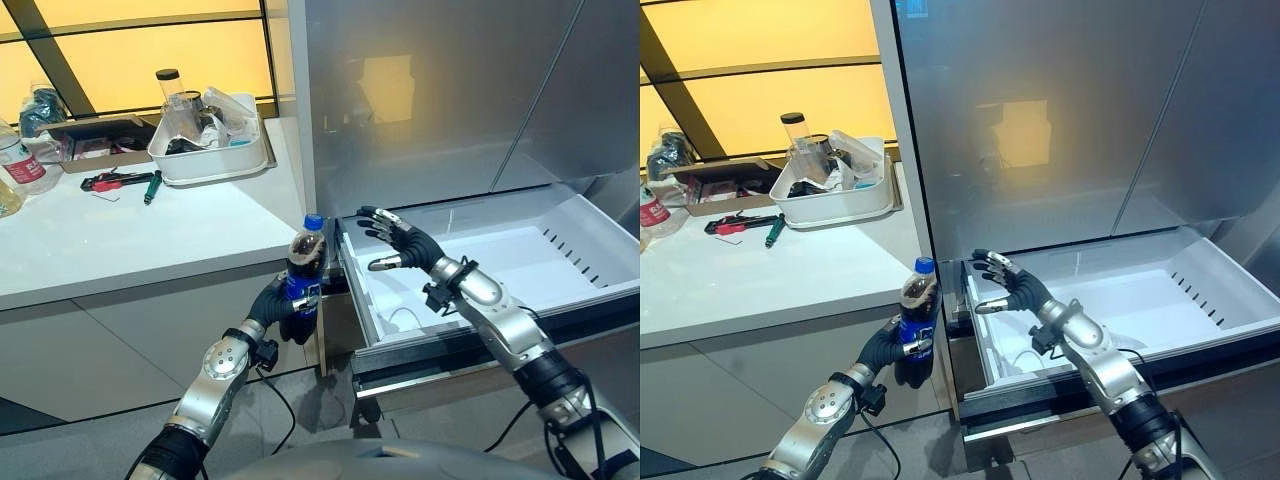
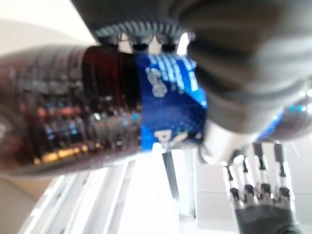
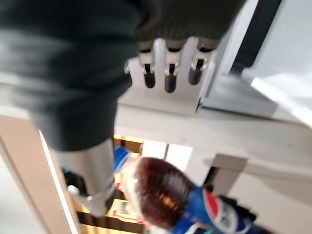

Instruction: Take the drinks into the refrigerator

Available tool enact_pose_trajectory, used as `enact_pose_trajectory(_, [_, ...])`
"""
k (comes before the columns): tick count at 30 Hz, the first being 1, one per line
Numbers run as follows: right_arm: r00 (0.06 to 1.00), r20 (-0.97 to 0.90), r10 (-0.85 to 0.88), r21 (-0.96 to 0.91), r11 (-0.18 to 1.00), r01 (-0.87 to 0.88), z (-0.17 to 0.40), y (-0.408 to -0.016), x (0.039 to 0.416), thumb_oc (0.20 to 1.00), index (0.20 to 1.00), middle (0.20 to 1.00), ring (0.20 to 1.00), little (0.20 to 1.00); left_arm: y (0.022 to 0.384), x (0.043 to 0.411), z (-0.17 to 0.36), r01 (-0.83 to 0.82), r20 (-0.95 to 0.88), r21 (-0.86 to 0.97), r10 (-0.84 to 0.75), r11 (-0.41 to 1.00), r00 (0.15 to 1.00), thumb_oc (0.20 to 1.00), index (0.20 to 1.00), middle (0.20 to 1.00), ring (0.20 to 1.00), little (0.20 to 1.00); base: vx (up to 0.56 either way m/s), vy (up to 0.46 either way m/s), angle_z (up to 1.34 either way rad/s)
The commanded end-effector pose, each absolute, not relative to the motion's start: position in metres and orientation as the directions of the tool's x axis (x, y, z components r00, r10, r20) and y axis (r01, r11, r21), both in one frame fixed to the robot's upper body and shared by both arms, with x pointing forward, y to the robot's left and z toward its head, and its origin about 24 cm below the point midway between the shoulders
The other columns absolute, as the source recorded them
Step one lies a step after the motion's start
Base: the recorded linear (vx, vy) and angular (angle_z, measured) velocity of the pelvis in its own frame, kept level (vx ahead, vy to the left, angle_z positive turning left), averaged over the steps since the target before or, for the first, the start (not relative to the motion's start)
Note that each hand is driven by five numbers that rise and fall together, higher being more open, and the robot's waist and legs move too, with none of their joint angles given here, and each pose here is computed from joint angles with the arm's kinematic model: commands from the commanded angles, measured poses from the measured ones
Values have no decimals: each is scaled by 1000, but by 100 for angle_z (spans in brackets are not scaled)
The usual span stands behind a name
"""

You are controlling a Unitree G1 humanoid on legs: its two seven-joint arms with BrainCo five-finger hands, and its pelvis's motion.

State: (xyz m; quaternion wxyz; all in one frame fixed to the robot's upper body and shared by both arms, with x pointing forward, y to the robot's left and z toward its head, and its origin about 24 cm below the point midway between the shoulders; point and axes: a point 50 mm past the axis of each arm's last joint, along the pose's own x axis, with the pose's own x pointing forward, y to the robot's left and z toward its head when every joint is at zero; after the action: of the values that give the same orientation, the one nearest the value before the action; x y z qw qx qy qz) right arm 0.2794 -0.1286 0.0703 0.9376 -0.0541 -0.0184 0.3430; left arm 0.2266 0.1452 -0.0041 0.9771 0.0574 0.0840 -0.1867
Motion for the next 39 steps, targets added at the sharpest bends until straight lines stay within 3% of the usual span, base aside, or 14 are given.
enact_pose_trajectory(1, [776,130,617,-163,786,-597,101,-117,299,1000,1000,1000,1000,1000,128,273,53,333,132,130,-349,934,928,200,200,200,200,200,0,0,0])
enact_pose_trajectory(4, [781,159,604,-39,794,-606,97,-104,297,1000,1000,1000,1000,1000,120,281,69,338,189,211,-377,917,907,200,200,200,200,200,1,0,2])
enact_pose_trajectory(14, [640,308,703,30,666,-746,131,-55,289,1000,1000,1000,1000,1000,102,282,104,301,352,323,-409,897,842,200,200,200,200,200,2,0,2])
enact_pose_trajectory(30, [624,239,744,135,611,-780,129,-4,304,1000,1000,1000,1000,1000,82,286,109,341,362,350,-461,873,810,200,200,200,200,200,0,0,0])
enact_pose_trajectory(31, [627,230,744,132,615,-778,128,-2,306,423,423,423,423,423,81,286,109,345,360,349,-464,871,809,200,200,200,200,200,0,0,0])
enact_pose_trajectory(32, [637,227,737,133,624,-770,127,-3,307,200,200,200,200,200,81,287,109,344,358,350,-464,871,810,200,200,200,200,200,0,0,0])
enact_pose_trajectory(39, [659,257,707,108,657,-746,133,-14,308,200,200,200,200,200,88,288,106,327,350,313,-428,892,833,200,200,200,200,200,0,0,0])
